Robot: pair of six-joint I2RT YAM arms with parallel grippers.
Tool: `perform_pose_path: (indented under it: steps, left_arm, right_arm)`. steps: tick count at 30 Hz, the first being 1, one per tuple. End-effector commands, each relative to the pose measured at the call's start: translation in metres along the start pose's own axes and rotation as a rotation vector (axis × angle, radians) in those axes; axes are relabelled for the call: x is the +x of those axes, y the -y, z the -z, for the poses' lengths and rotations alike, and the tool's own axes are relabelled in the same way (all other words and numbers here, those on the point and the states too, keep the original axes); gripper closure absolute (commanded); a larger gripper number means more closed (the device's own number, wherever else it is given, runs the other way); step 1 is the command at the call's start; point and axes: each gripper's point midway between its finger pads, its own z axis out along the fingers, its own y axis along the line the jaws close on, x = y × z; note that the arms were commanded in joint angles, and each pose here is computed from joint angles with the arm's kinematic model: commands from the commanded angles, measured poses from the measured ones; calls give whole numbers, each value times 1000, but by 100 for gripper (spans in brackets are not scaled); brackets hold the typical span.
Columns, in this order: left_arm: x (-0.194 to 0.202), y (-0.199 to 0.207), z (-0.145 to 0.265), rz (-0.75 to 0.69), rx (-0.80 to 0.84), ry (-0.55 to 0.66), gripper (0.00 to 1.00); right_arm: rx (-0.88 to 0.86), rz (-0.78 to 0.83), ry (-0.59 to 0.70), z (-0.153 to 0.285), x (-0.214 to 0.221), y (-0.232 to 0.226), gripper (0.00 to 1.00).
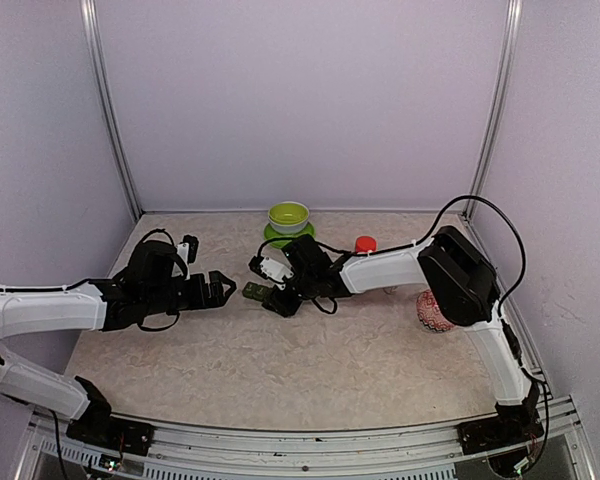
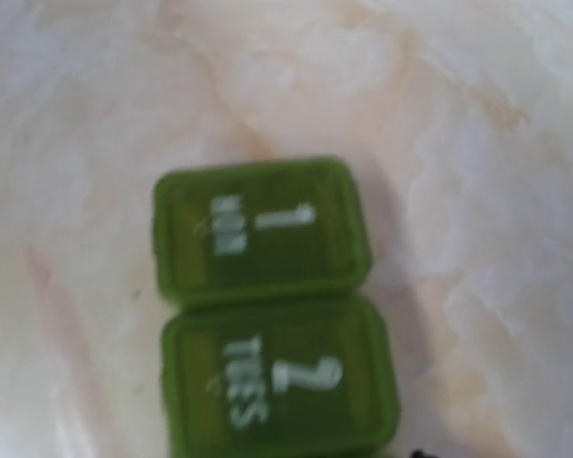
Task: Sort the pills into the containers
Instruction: Pick up the pill container from the center of the board.
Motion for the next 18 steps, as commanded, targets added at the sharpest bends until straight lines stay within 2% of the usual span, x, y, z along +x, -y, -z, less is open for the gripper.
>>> perform_pose_path:
  steps: [1, 4, 6, 7, 9, 10, 18]
  left_arm:
    - [-4, 7, 1, -11, 17, 3, 1]
    - [-5, 7, 0, -10, 19, 2, 1]
    - [-6, 8, 1, -11, 20, 4, 1]
    - [-6, 8, 1, -10, 21, 4, 1]
    - [-5, 8, 0, -9, 22, 3, 1]
    - [-5, 8, 1, -10, 24, 2, 1]
    - [-6, 5, 3, 0, 17, 7, 1]
  right_arm:
    - [-15, 27, 48, 23, -16, -9, 49]
    - [-21, 38, 74, 33, -20, -11, 56]
    - [-28, 48, 88, 36, -23, -13, 77]
    - [-35, 50, 93, 37, -24, -14, 79]
    - [-37, 52, 88, 36, -25, -14, 66]
    - [-36, 48, 81, 34, -23, -14, 65]
    - [-26, 46, 84, 44, -22, -15, 68]
